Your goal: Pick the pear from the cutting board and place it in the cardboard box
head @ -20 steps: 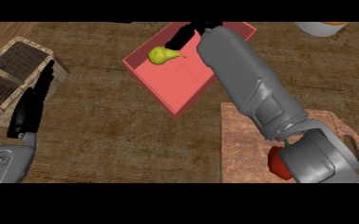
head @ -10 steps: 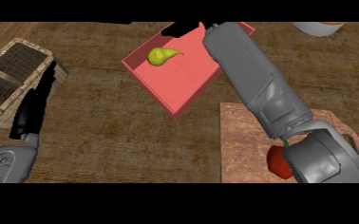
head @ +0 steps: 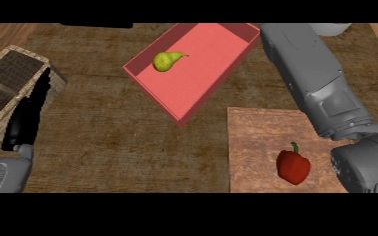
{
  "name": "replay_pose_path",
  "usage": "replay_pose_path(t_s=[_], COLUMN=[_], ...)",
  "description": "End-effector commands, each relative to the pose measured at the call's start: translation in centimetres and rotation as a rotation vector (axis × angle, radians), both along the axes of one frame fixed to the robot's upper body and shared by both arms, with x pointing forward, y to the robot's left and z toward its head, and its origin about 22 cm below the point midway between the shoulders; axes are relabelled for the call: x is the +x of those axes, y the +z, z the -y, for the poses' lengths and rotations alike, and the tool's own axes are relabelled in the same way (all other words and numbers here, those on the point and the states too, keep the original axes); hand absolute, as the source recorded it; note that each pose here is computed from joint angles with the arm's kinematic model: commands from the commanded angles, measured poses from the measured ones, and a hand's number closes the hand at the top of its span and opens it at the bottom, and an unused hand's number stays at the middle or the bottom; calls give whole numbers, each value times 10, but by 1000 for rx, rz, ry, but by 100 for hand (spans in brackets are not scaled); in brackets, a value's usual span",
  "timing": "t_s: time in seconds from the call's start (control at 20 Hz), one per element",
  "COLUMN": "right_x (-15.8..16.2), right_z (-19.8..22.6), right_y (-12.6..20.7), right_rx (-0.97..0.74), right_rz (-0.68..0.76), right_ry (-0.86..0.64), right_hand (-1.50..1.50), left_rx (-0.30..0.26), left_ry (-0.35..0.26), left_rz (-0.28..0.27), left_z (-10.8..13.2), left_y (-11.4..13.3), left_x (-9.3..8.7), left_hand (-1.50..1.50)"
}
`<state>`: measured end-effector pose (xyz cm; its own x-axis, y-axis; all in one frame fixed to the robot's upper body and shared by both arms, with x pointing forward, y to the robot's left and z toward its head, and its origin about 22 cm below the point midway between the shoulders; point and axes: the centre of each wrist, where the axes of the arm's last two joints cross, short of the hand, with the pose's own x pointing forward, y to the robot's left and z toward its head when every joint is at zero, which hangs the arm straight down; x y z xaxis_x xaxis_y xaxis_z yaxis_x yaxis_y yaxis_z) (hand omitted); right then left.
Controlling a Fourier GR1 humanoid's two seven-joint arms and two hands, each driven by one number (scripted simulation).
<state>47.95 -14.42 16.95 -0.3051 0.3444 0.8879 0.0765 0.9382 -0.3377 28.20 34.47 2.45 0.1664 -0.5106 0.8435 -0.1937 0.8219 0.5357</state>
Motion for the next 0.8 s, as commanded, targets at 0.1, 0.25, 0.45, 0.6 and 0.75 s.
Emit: replay_pose_path(t_s=[0.1,0.25,0.45,0.6,0.75], right_x=[0,-3,-16,-21,-27], right_z=[79,123,172,191,208], right_y=[-5,7,-8,-7,-3], right_rx=[36,7,-7,-5,-88], right_rz=[-5,-28,-29,-39,-73], right_ry=[-67,-63,-88,-53,-3], right_hand=[-150,-150,-150,-150,-150], left_rx=[2,4,1,8,-11], left_ry=[15,28,14,20,24], left_rz=[-12,-7,-16,-12,0], left_z=[-1,-11,-2,-7,-5], left_y=[-5,-11,-1,1,-12], left_x=[-7,-9,-3,-16,-2], left_hand=[0,0,0,0,0])
